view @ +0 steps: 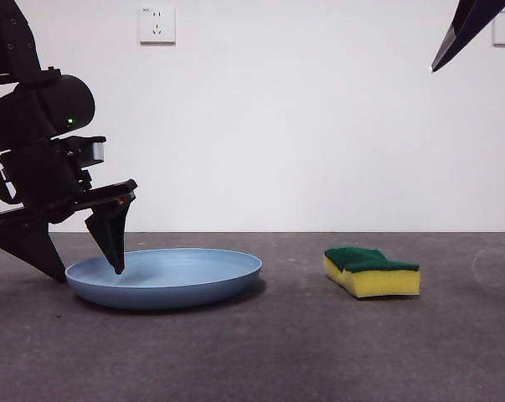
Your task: Pick up the plate,pick up the cloth,clean the plate with the cloth
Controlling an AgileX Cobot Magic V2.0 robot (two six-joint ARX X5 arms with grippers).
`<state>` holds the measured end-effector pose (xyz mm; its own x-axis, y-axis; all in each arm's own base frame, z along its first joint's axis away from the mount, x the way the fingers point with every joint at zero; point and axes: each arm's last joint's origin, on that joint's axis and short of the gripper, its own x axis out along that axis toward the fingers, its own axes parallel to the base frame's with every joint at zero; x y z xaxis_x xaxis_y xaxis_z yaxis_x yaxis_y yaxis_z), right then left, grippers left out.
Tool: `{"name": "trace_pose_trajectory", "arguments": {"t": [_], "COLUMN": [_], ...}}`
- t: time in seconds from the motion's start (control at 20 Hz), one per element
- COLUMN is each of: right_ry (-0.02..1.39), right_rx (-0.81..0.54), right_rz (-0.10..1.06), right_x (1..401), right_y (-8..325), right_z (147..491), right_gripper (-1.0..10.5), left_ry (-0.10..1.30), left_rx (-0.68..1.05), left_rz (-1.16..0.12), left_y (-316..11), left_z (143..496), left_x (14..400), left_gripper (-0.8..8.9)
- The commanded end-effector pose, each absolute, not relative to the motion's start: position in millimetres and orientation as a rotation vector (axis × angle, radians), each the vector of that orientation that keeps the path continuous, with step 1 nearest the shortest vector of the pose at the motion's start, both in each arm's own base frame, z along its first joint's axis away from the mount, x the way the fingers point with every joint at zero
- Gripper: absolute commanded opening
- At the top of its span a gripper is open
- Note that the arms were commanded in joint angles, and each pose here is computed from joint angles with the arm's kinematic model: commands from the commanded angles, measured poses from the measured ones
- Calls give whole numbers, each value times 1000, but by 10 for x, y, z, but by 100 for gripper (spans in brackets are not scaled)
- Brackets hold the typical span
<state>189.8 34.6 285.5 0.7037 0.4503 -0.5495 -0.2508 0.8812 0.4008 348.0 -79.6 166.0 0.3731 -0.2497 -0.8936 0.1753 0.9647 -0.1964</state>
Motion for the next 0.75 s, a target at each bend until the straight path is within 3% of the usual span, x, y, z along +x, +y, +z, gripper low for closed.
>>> {"name": "trace_pose_trajectory", "arguments": {"t": [0.05,0.1,0.5,0.75], "right_ry": [676,676,683,720], "right_rx": [300,300,308,244], "right_rz": [401,401,400,416], "right_x": [1900,1900,1898,1932], "right_y": [347,347,348,353], "right_z": [2871,2871,2867,2918], "right_gripper": [599,599,598,597], "left_ry": [1204,1202,1198,1189], "left_rx": [-47,-43,-6,-15], "left_rz": [-283,-286,-316,-345], "left_y": [-851,-854,-856,-841], "left_z": [1513,1513,1522,1737], "left_x": [3463,3464,3457,3360], "left_gripper": [105,-22,-8,-8]}}
